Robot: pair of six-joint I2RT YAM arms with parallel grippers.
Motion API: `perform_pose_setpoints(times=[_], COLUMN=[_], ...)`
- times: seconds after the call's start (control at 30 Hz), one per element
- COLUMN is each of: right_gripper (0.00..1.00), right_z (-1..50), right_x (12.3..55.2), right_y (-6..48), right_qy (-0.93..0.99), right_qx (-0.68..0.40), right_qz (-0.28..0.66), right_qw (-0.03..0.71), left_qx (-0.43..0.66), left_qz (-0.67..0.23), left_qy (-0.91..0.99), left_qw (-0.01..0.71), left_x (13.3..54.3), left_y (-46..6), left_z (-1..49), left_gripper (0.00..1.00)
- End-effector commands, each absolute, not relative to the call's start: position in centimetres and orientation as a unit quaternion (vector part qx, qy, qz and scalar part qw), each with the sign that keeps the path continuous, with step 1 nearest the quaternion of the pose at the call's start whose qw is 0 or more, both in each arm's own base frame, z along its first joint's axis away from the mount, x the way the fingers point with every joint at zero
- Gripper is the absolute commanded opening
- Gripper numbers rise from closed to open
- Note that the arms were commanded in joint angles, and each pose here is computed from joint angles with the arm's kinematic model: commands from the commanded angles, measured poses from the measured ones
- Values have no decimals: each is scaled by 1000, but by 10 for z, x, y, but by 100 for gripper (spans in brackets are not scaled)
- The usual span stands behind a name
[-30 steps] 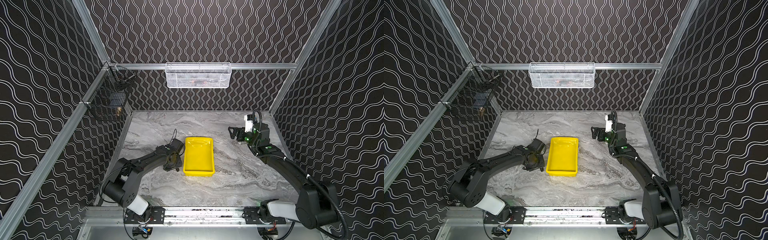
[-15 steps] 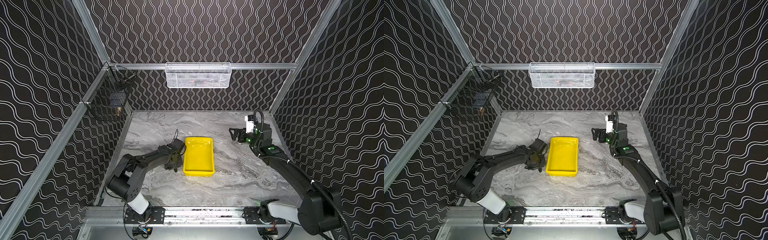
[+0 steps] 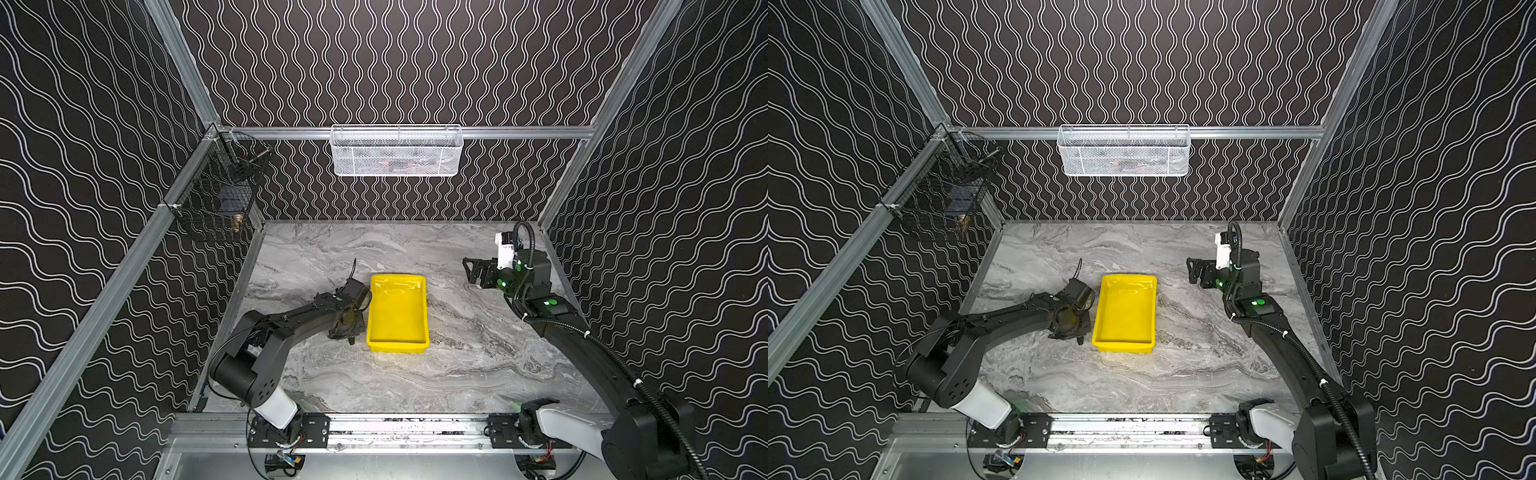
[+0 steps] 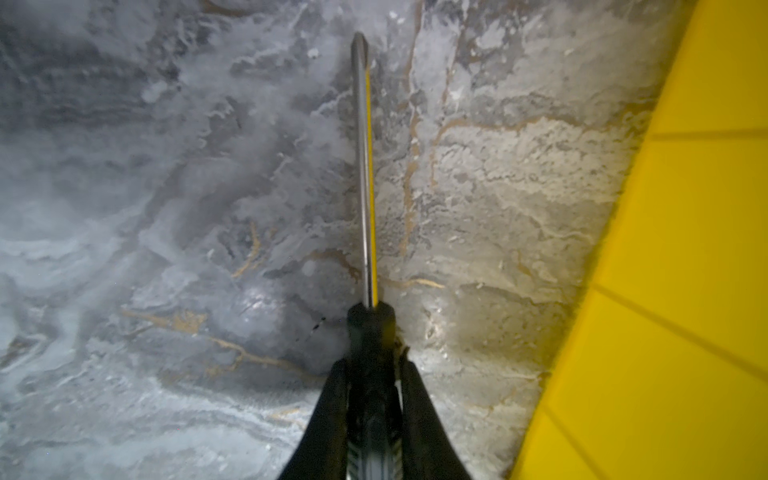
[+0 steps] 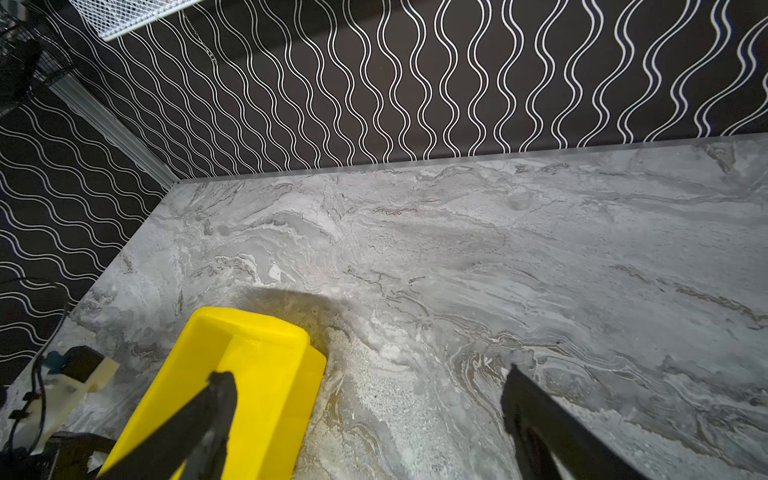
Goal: Put the screwdriver in the bin
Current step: Pick up the screwdriver from the center of the table.
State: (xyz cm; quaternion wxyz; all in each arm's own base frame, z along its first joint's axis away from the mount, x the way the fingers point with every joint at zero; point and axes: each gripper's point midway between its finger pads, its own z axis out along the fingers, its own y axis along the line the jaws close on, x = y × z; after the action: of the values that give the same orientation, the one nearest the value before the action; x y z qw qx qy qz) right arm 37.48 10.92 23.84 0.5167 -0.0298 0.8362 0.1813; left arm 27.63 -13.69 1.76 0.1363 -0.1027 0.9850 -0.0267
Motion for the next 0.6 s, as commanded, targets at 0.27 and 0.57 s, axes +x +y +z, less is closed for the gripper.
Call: perform_pose_setpoints(times=[0.27, 0.57], right_gripper=[99, 99], right_z=[230, 225], right_x=[365, 361], right_y=[116, 109], right_qy=[849, 854], right_qx=[-29, -19], right_qz=[211, 215], right_qw=[485, 473], left_qx=[-80, -72], left_qz=[7, 19], left_qy=[982, 980], left_qw=[169, 185], left_x=[278, 282], left_y=[-121, -117], left_z=[41, 62], left_gripper=[0, 0])
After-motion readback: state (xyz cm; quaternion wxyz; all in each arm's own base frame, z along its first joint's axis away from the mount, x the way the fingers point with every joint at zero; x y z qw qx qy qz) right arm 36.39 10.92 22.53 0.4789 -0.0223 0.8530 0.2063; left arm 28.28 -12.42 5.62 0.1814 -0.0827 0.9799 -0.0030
